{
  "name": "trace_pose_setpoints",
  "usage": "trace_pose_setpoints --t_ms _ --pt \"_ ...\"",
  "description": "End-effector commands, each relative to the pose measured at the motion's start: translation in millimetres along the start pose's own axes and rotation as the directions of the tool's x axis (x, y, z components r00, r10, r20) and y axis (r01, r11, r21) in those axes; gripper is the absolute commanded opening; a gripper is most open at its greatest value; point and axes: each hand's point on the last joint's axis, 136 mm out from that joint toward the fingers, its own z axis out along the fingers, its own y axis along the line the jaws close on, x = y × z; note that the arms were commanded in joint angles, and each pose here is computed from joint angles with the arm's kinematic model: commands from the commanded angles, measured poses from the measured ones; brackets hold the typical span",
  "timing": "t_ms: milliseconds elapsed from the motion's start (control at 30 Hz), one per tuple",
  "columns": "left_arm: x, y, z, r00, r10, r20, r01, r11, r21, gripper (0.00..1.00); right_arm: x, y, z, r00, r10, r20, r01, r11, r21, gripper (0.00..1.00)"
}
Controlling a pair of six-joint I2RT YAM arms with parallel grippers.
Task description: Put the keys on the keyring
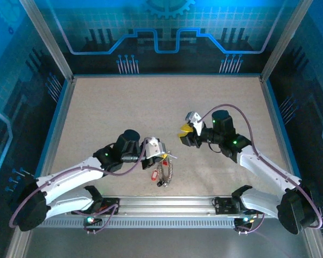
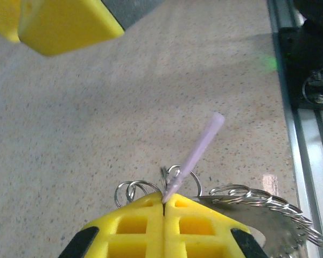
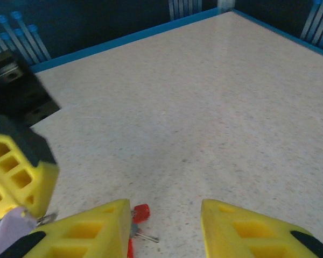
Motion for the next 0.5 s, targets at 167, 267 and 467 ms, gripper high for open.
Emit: trace_pose_setpoints --t_ms 167,267,467 --pt "-29.1 -11.6 -12.8 0.972 0.144 0.184 -0.158 0.985 0.065 0.0 18.0 62.4 -5.2 0.982 -0.19 -0.013 0.18 0.949 -0.258 0.42" --pt "-31.3 -15.6 -15.8 0.961 0.177 0.21 -0.197 0.978 0.076 0.0 25.1 67.3 2.5 0.97 -0.24 -0.045 0.221 0.941 -0.257 0.43" --pt "-42.1 -26.4 -23.3 0.944 0.234 0.234 -0.268 0.955 0.128 0.0 24.8 76.0 4.0 0.951 -0.31 0.009 0.301 0.915 -0.27 0.44"
